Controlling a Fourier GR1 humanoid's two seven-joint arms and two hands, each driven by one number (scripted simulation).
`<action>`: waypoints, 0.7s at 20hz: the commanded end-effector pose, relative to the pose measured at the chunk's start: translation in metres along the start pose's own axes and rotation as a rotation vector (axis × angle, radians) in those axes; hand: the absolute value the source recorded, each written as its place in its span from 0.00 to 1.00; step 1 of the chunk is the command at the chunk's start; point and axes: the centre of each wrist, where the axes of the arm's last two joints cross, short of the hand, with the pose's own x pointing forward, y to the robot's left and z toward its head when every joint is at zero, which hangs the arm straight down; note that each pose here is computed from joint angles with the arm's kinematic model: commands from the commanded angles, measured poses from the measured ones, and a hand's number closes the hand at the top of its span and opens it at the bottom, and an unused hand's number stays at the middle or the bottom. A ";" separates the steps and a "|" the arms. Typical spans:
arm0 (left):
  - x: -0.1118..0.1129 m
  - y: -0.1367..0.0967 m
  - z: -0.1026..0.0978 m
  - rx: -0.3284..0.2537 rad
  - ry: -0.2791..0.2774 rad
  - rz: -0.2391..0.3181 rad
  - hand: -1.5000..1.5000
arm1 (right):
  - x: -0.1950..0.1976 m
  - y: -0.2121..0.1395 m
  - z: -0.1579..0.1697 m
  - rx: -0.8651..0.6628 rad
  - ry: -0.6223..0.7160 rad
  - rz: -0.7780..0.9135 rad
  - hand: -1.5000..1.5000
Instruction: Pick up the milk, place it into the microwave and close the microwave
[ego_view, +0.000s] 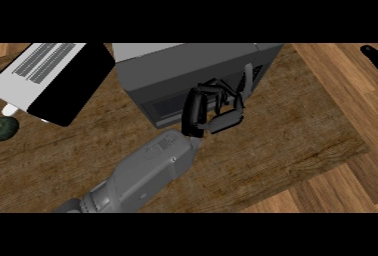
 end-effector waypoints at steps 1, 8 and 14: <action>0.005 0.007 -0.024 0.046 0.022 -0.018 1.00 | 0.002 0.000 -0.002 0.037 0.005 -0.022 0.00; 0.004 0.006 -0.024 0.039 0.008 -0.007 1.00 | 0.007 -0.002 -0.003 0.068 0.022 -0.029 0.00; 0.002 0.006 -0.023 0.036 0.004 -0.011 1.00 | 0.007 -0.003 -0.005 0.069 0.002 -0.051 0.00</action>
